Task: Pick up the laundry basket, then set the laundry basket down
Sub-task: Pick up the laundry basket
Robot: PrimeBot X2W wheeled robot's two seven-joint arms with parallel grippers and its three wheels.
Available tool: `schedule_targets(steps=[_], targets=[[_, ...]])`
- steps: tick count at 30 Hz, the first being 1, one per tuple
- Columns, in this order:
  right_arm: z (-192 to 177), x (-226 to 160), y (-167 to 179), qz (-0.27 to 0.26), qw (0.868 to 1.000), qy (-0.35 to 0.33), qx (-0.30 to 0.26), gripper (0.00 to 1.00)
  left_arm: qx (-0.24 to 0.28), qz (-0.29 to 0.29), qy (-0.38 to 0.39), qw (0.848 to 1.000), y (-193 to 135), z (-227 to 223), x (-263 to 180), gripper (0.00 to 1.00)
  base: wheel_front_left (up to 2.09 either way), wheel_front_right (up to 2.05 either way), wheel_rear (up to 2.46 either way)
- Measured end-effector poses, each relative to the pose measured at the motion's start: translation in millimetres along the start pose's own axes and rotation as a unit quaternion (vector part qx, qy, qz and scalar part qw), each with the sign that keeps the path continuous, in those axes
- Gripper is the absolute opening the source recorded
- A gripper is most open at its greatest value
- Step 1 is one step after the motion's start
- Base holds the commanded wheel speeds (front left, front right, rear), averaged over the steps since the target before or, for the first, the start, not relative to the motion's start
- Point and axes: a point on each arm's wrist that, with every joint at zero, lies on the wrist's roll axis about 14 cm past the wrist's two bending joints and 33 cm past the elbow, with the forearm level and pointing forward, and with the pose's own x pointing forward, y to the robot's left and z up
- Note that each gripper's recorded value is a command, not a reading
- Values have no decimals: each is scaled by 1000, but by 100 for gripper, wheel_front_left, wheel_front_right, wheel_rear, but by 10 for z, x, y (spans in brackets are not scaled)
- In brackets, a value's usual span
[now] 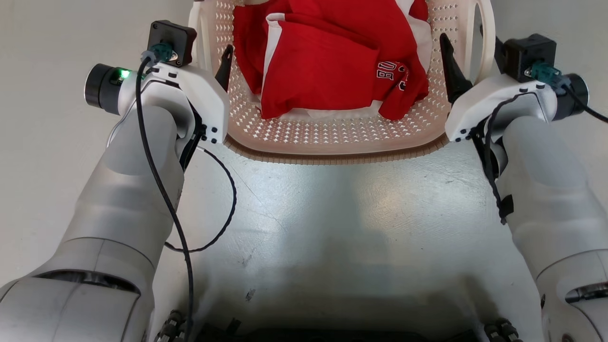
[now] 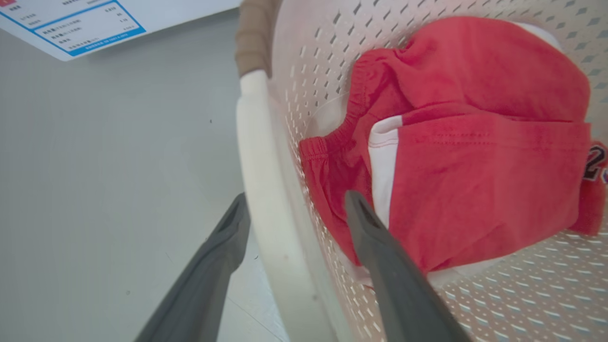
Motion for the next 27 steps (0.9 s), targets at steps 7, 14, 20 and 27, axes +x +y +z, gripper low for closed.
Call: schedule_targets(steps=[7,14,20,27], targets=[[20,38,43,7,1000,1,3,100,1,1,3,1000,12,3,5,100,0,0,0],[12,44,56,9,1000,1,4,100,-2,1,4,1000,12,-14,4,100,0,0,0],[-46,8,59,11,1000,12,0,100,3,5,4,1000,3,-4,12,100,0,0,0],[-109,-42,142,20,999,37,-16,0,-1,11,22,1000,-55,-1,9,0,0,0,0]])
